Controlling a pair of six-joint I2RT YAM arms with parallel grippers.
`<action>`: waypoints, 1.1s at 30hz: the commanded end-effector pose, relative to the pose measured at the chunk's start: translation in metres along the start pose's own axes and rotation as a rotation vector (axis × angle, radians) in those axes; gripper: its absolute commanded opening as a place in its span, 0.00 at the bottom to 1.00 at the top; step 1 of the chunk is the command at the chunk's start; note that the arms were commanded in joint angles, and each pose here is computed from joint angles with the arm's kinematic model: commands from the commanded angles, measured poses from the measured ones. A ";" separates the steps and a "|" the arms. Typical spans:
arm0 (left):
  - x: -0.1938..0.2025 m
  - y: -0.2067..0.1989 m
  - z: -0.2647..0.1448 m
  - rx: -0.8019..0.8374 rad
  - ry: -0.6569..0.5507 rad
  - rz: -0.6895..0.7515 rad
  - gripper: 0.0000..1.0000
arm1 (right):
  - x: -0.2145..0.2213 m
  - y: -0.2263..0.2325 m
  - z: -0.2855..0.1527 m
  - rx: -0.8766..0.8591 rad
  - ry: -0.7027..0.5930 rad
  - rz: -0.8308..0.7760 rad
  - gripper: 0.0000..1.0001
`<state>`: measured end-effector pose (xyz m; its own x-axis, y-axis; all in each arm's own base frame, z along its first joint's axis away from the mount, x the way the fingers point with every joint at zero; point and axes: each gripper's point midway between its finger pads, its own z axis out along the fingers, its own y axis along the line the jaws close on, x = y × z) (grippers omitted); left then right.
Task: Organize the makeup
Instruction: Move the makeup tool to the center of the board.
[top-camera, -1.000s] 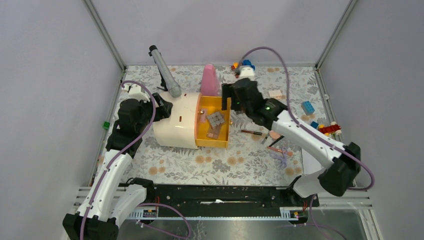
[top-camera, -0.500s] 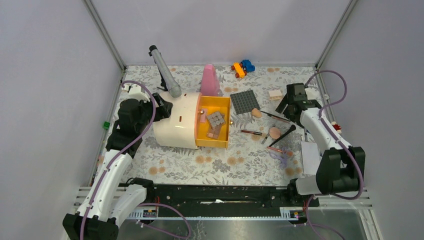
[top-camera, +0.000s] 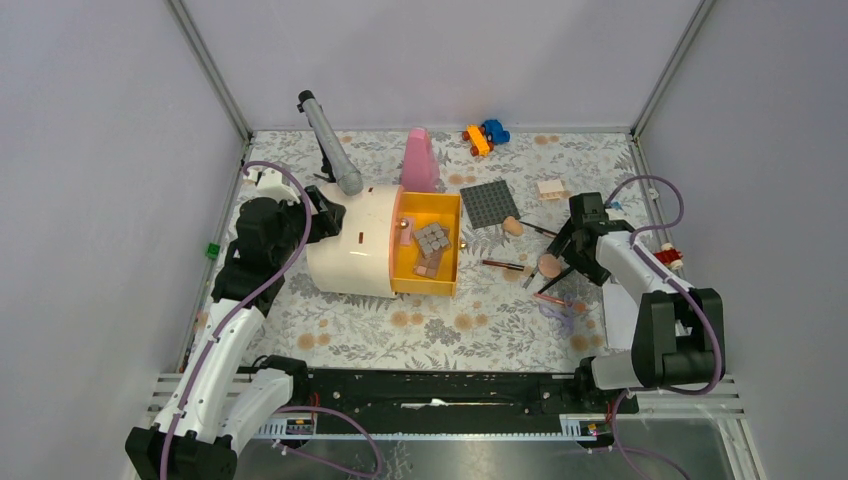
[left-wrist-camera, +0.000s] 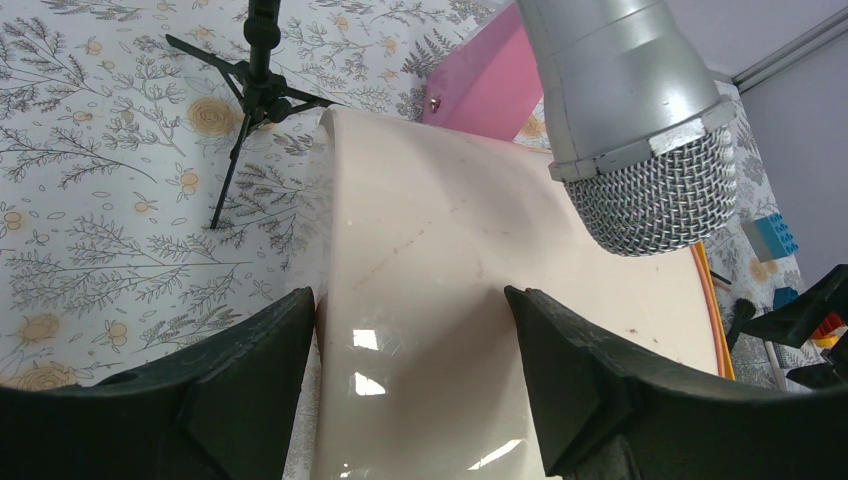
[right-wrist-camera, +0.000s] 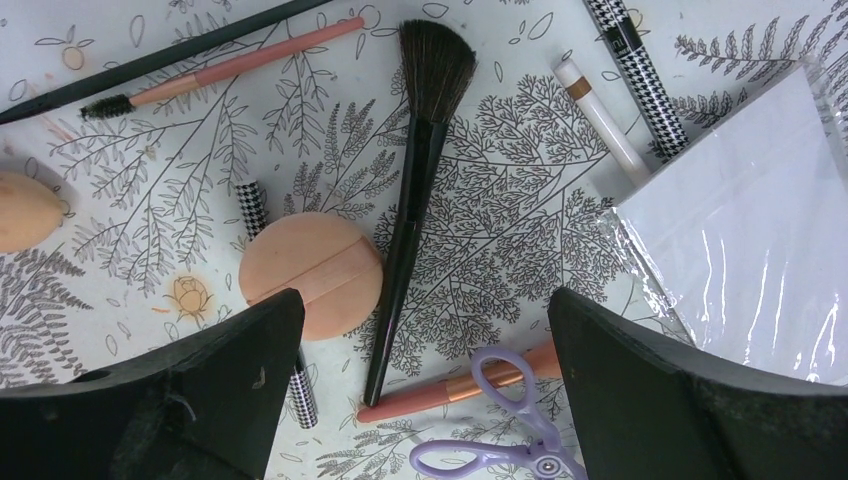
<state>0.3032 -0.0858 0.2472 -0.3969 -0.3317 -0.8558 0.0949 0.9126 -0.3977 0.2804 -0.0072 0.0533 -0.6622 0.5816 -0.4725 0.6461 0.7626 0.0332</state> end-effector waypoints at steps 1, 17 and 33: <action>0.063 0.024 -0.005 -0.069 0.236 0.027 0.73 | -0.007 -0.001 0.003 0.043 -0.006 0.058 1.00; 0.064 0.025 -0.005 -0.072 0.239 0.029 0.74 | -0.009 -0.010 -0.017 -0.019 -0.068 0.030 1.00; 0.063 0.018 -0.006 -0.047 0.236 0.034 0.74 | -0.031 -0.029 -0.004 0.086 -0.066 0.163 1.00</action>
<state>0.3031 -0.0861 0.2472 -0.3975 -0.3314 -0.8556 0.0965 0.9122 -0.3982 0.2676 -0.0170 0.0587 -0.6233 0.6187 -0.4783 0.6796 0.7311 0.0601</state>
